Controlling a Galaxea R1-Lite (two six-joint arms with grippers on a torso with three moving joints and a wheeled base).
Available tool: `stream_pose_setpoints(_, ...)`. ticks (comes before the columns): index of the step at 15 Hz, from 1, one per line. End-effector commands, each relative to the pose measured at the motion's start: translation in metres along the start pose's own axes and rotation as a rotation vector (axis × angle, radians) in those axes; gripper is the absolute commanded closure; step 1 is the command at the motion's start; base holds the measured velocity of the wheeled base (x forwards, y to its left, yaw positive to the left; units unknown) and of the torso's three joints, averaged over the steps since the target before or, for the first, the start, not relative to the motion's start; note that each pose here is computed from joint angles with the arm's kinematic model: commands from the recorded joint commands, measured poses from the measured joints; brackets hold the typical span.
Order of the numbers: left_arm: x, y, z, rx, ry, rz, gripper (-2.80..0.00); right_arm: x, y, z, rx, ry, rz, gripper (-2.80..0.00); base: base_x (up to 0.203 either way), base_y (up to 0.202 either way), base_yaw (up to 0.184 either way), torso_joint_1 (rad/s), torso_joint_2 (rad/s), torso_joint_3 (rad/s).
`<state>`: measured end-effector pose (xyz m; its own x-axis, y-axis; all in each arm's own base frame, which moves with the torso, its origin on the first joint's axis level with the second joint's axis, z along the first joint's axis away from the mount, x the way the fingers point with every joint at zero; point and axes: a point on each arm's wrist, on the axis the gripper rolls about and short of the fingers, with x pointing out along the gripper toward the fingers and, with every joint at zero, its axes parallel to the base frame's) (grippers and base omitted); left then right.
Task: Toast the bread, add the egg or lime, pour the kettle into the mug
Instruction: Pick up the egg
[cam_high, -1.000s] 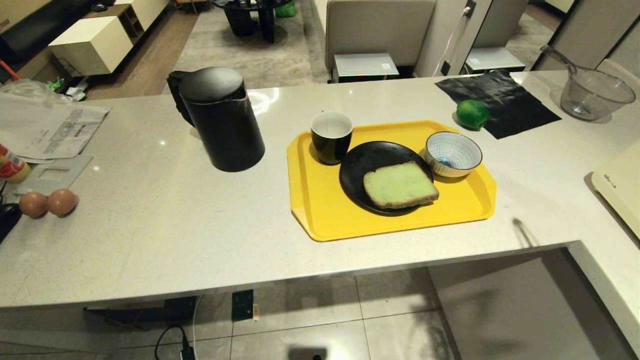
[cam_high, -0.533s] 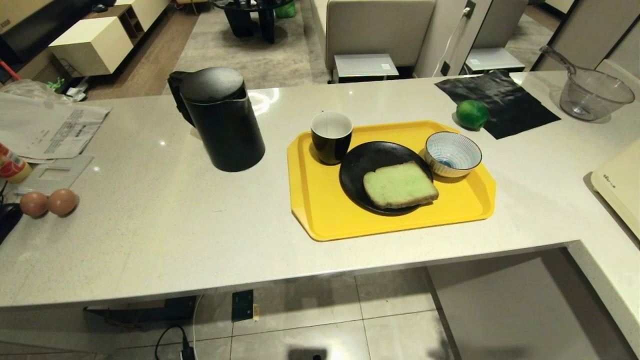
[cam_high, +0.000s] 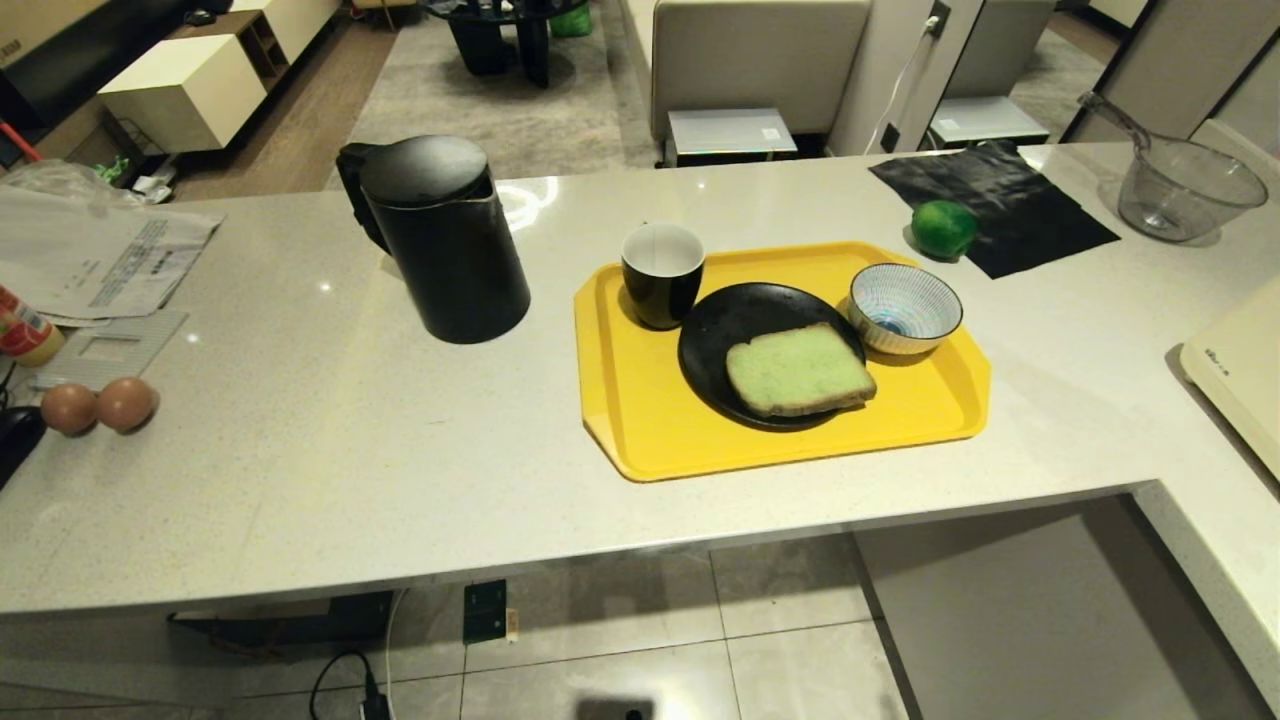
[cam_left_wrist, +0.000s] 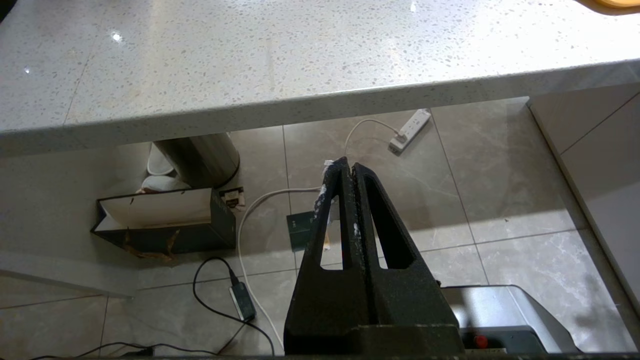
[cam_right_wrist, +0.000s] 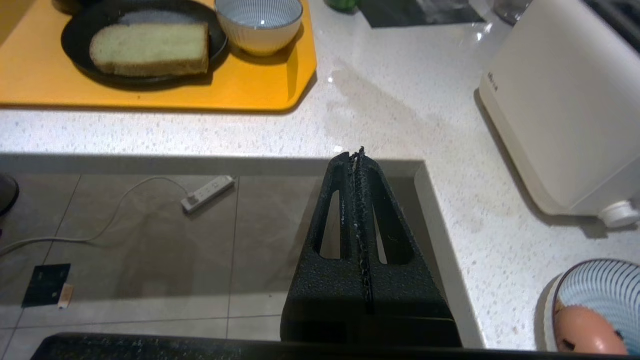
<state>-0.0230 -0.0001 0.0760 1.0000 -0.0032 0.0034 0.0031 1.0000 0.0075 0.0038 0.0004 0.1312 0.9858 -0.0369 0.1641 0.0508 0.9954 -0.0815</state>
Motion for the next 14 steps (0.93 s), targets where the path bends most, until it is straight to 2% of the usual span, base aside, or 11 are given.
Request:
stream_pose_setpoints(1,0.0,0.0,0.0,0.0,0.0,0.0,0.0,-0.003,0.001,-0.017,0.003,0.049,0.005,0.0,0.0,0.0,0.0,0.0,0.0,0.0)
stream_pose_setpoints(5,0.0,0.0,0.0,0.0,0.001,0.0,0.0,-0.01,0.002,-0.026,0.004,0.091,0.05,0.0,0.0,0.0,0.0,0.0,0.0,0.0)
stream_pose_setpoints(8,0.0,0.0,0.0,0.0,0.001,0.0,0.0,-0.025,0.003,-0.048,-0.007,0.187,0.078,0.0,0.0,0.0,0.0,0.0,0.0,0.0)
stream_pose_setpoints(9,0.0,0.0,0.0,0.0,0.0,0.0,0.0,-0.028,0.003,-0.05,0.003,0.19,0.075,0.0,0.0,0.0,0.0,0.0,0.0,0.0)
stream_pose_setpoints(12,0.0,0.0,0.0,0.0,0.0,0.0,0.0,-0.034,0.003,-0.051,0.007,0.113,0.068,0.0,0.0,0.0,0.0,0.0,0.0,0.0)
stream_pose_setpoints(14,0.0,0.0,0.0,0.0,0.0,0.0,0.0,-0.033,0.003,-0.051,0.049,0.121,0.063,0.0,0.0,0.0,0.0,0.0,0.0,0.0)
